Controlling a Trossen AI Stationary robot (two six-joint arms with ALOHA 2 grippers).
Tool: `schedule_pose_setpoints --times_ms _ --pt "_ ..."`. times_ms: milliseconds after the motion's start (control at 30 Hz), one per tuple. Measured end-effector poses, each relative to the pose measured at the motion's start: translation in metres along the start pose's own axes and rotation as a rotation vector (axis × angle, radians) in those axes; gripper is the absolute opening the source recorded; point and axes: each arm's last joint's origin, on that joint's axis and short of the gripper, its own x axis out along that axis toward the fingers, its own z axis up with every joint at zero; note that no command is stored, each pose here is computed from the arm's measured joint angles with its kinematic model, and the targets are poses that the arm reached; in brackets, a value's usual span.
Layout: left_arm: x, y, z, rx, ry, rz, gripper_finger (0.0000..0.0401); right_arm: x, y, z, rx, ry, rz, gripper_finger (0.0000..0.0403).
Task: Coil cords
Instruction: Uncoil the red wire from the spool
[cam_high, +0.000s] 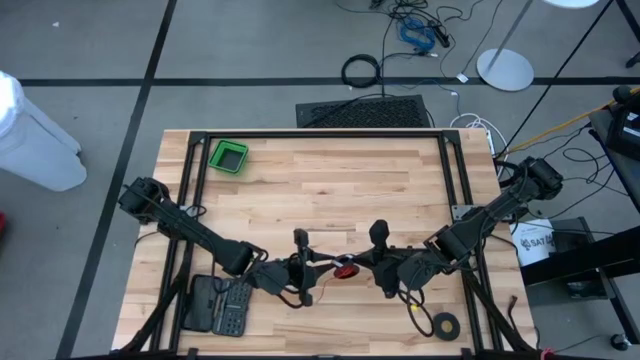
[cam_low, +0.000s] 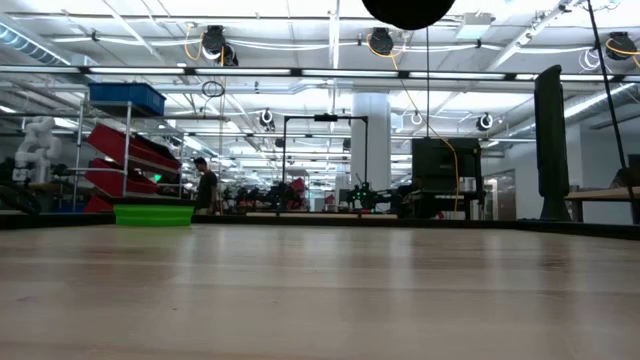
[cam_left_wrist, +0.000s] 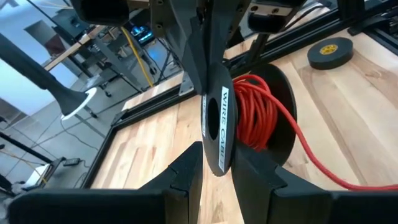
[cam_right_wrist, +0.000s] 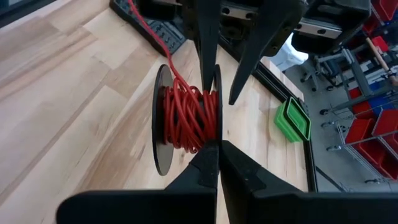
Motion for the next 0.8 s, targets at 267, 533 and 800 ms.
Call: schedule_pose_setpoints --times_ms 267,533,800 --pt "0.0000 0.0007 0.0004 -0.005 0.000 0.019 0.0088 0.0000 0.0000 0.0000 0.000 0.000 0.001 0.0000" --pt "0.0001 0.0009 0.0003 -0.004 0.001 0.022 0.0049 0.0000 0.0000 0.0000 0.000 0.000 0.000 0.0000" --pt "0.0001 0.0014 0.0000 -0.003 0.009 0.041 0.0010 0.0000 -0.0001 -0.0001 0.000 0.002 -0.002 0.0000"
